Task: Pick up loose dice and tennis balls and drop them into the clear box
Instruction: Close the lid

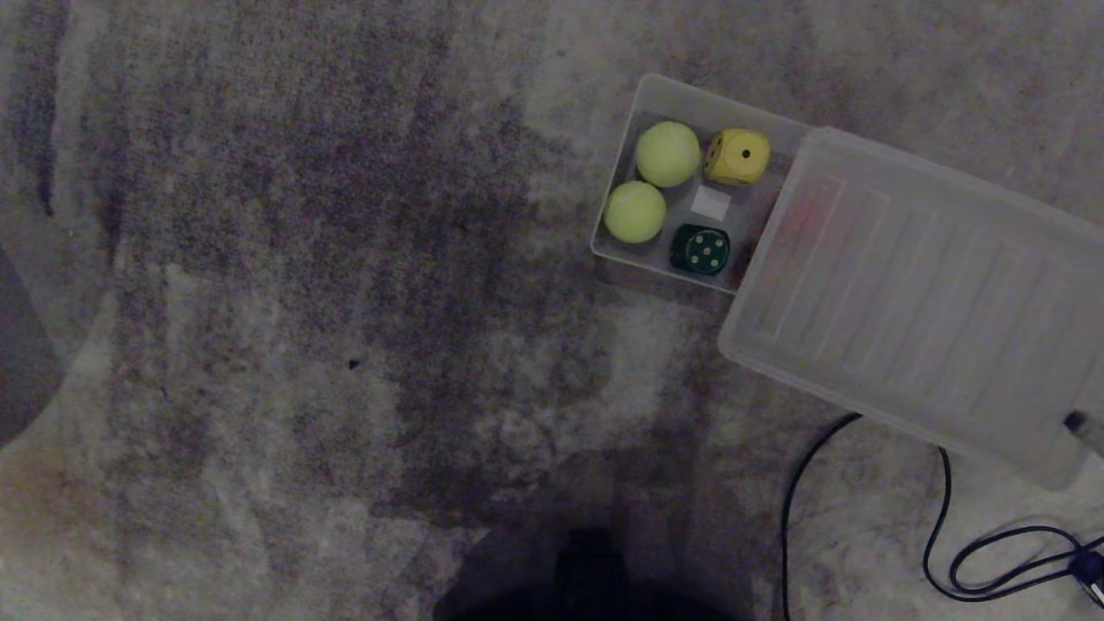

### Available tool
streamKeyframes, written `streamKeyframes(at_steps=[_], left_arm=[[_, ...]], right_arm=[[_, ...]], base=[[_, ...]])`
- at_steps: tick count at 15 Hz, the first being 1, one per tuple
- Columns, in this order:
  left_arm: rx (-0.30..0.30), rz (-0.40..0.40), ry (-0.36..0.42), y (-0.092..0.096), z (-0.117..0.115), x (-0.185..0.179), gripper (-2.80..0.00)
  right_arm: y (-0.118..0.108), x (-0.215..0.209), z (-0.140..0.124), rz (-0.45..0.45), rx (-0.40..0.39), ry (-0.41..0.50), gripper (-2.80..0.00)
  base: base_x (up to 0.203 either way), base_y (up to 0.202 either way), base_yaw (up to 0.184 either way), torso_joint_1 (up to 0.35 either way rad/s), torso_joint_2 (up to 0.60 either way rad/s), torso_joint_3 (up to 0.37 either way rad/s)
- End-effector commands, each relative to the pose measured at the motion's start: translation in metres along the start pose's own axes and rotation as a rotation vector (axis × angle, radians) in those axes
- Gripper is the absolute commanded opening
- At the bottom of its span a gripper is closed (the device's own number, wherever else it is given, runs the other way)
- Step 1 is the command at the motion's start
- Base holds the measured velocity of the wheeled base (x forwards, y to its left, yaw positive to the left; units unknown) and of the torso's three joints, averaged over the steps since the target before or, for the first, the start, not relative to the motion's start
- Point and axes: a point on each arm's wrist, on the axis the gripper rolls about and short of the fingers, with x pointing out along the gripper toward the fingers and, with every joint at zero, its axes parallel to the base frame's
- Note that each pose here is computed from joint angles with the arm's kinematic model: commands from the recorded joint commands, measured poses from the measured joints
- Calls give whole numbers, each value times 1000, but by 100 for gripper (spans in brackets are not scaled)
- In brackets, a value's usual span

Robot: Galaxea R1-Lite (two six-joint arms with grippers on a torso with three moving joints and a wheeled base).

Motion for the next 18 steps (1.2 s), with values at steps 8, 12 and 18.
streamKeyframes(at_steps=[8,12,18], left_arm=[[-1,1,2,0,0,0,-280],[-1,2,2,0,0,0,-280],[-1,0,2,0,0,0,-280]], right_arm=[[39,118,4,169,49,-41,-280],[48,129,-10,217,39,18,-280],[48,147,-4,274,-48,-43,-280]], base=[[0,0,0,0,0,0],[0,0,0,0,0,0],[0,0,0,0,0,0]])
